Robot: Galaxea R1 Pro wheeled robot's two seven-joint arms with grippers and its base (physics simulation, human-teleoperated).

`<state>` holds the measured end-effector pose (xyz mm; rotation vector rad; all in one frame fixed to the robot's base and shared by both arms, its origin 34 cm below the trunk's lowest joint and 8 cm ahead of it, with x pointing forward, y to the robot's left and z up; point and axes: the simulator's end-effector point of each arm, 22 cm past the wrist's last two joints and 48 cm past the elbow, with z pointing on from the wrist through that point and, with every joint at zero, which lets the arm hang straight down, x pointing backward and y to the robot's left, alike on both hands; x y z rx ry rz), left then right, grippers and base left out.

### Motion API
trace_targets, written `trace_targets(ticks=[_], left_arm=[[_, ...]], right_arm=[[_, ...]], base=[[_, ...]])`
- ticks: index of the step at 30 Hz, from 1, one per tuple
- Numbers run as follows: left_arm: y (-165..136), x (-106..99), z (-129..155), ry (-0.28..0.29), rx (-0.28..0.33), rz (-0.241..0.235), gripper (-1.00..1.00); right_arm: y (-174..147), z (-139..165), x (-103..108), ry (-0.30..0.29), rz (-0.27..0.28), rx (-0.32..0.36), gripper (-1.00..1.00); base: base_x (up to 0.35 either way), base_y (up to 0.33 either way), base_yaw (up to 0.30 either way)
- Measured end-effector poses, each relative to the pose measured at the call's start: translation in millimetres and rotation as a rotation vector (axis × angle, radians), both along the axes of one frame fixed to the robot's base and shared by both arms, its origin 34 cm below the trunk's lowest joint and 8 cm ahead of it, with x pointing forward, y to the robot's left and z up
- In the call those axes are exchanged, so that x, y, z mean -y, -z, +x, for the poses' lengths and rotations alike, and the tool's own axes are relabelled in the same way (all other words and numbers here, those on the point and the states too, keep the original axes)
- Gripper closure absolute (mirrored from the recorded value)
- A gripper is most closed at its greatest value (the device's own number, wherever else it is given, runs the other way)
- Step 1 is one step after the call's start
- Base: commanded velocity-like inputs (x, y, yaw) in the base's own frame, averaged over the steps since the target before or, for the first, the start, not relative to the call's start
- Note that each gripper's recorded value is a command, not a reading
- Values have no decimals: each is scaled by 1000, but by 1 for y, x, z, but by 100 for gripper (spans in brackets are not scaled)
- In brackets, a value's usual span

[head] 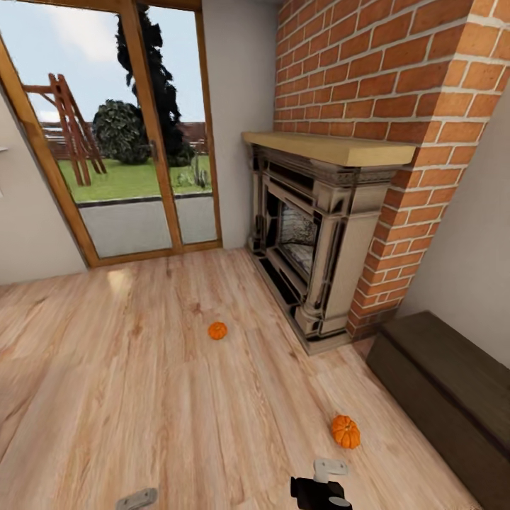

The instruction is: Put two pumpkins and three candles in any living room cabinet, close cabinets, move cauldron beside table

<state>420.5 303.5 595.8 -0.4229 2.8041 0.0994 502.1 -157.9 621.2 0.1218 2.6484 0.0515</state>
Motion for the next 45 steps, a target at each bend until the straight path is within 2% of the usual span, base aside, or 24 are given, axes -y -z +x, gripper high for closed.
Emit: trace_targets(ticks=[13,45], left_arm=[[0,0,0,0,0,0,-100],[-2,-2,6,-4,32,9,-100]], right_arm=[[0,0,0,1,1,-1,-100],[1,-1,2,8,2,-6,-100]], base=[[169,4,-277],[3,51,-278]])
